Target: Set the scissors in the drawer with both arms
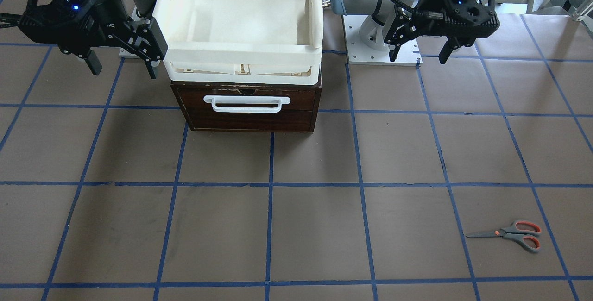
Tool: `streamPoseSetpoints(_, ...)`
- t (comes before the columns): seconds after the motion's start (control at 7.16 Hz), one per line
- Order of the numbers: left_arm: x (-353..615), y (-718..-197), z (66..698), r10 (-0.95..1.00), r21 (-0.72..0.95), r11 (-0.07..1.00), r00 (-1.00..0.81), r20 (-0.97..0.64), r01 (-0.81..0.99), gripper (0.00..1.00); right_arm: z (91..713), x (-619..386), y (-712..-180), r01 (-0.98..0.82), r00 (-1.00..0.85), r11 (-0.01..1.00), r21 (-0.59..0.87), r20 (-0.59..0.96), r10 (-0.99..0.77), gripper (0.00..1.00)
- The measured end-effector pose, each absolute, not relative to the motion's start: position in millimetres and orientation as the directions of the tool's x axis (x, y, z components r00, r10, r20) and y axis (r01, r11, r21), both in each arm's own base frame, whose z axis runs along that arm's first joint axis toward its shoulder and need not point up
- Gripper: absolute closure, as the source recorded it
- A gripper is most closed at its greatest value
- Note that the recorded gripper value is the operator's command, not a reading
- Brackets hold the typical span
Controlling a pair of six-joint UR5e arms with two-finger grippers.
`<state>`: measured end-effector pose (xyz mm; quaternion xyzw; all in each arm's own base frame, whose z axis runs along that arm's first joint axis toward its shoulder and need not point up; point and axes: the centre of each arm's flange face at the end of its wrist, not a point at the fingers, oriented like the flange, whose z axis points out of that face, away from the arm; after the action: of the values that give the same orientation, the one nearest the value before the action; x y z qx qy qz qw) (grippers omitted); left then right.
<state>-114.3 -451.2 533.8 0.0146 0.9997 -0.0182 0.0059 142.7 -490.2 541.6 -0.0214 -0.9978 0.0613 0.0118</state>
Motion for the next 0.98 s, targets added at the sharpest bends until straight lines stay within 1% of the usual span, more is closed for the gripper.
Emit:
streamPoseSetpoints(0.14,-114.6,-451.1,534.0,0.029,-0.037,0.999,-1.0,-0.009,0.03,0.04,542.1,143.0,-493.0,0.042,-0.999,0.989,-0.139,0.02,0.045,0.0)
streamPoseSetpoints(0.28,-114.0,-450.9,534.2,0.032,-0.037,0.999,-0.999,-0.01,0.032,0.04,542.0,143.1,-494.7,0.05,-0.998,0.988,-0.148,0.02,0.054,0.0)
streamPoseSetpoints(0.42,-109.9,-452.3,534.6,0.078,-0.036,0.996,-0.997,-0.016,0.078,0.05,542.5,143.4,-497.2,0.09,-0.995,0.982,-0.168,0.016,0.094,0.0)
streamPoseSetpoints(0.56,-97.5,-459.0,531.7,0.174,-0.033,0.984,-0.985,-0.023,0.174,0.05,540.1,144.0,-501.6,0.198,-0.98,0.962,-0.189,-0.003,0.201,0.0)
streamPoseSetpoints(0.7,-69.0,-474.8,523.7,0.271,-0.034,0.962,-0.962,-0.028,0.272,0.05,528.4,146.3,-507.9,0.391,-0.92,0.904,-0.175,-0.035,0.391,0.0)
streamPoseSetpoints(0.84,-29.7,-495.4,510.9,0.38,-0.036,0.924,-0.924,-0.034,0.381,0.05,512.9,152.6,-514.1,0.571,-0.82,0.808,-0.142,-0.054,0.57,0.0)
streamPoseSetpoints(0.98,4.1,-515.9,493.7,0.517,-0.03,0.855,-0.855,-0.045,0.518,0.05,497.5,163.9,-518.6,0.696,-0.717,0.71,-0.111,-0.057,0.694,0.0)
